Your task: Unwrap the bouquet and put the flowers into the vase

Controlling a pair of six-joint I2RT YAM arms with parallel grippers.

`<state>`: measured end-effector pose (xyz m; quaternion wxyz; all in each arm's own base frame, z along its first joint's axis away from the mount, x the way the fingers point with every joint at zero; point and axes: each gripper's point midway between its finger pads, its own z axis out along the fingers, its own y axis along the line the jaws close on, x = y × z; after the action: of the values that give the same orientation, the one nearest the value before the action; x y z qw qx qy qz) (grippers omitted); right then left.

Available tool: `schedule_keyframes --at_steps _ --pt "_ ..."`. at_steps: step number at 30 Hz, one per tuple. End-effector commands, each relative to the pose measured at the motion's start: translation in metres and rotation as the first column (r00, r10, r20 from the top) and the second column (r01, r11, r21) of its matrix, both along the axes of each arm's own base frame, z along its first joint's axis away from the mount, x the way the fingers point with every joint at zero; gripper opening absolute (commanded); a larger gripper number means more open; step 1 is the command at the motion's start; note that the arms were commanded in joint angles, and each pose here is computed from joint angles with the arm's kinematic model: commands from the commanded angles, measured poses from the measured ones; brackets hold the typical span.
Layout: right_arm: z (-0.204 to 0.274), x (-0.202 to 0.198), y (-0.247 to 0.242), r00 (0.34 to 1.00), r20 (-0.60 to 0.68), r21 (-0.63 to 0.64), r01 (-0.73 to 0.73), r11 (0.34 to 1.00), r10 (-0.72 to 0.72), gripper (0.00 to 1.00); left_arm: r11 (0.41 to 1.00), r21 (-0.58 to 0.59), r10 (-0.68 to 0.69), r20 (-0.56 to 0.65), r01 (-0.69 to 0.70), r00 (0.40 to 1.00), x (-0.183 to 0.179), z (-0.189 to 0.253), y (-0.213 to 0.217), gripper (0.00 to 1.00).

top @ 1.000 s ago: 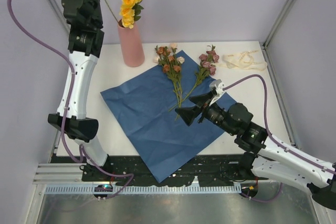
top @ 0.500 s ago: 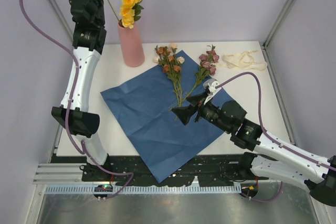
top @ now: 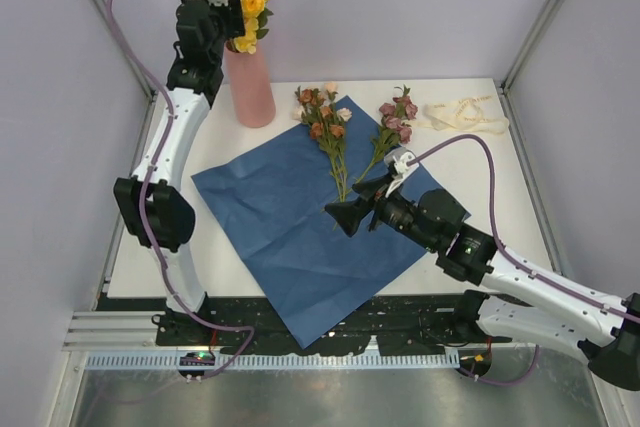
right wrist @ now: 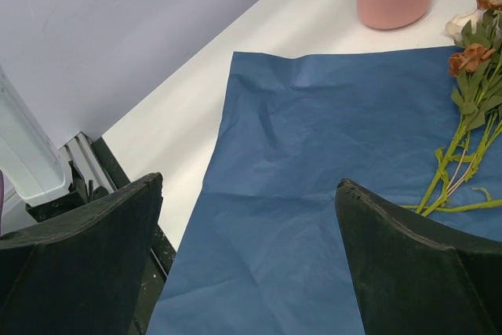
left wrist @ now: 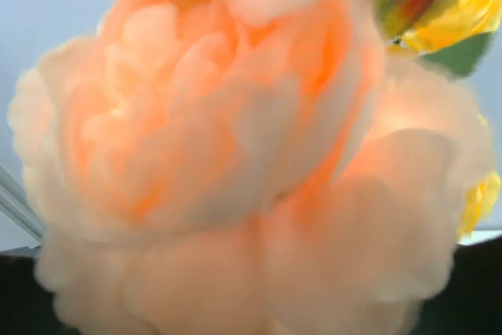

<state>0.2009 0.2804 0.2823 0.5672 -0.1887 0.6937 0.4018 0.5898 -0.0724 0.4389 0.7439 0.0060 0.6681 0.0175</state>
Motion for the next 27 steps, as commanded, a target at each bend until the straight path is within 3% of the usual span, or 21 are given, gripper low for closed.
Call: schedule_keyframes --at_steps 1,9,19,23,26,27 --pt "0.025 0.005 0.002 1.000 -0.004 0.055 0.025 0.998 -0.025 0.95 0.997 -0.037 -0.058 0.104 0.062 0.993 -0.037 0.051 -0.003 0.72" --pt "0.002 0.026 -0.009 0.962 -0.184 0.005 0.203 0.979 -0.199 0.95 0.991 -0.101 -0.084 0.019 0.086 0.996 -0.087 0.015 0.000 0.99" --pt "-0.011 0.050 -0.028 0.878 -0.287 -0.010 0.398 0.917 -0.384 0.95 0.958 -0.218 -0.206 -0.077 0.185 0.976 -0.173 -0.053 -0.009 1.00" --pt "-0.024 0.072 -0.043 0.807 -0.322 -0.024 0.516 0.857 -0.495 0.96 0.917 -0.255 -0.351 -0.157 0.306 0.923 -0.209 -0.082 -0.031 1.00" --pt "-0.042 0.095 -0.037 0.818 -0.347 -0.056 0.471 0.881 -0.459 1.00 0.836 -0.327 -0.518 -0.201 0.441 0.831 -0.241 -0.100 -0.060 1.00" --pt "-0.041 0.097 -0.029 0.843 -0.352 -0.037 0.422 0.906 -0.407 0.93 0.803 -0.362 -0.565 -0.208 0.473 0.799 -0.252 -0.106 -0.070 1.00"
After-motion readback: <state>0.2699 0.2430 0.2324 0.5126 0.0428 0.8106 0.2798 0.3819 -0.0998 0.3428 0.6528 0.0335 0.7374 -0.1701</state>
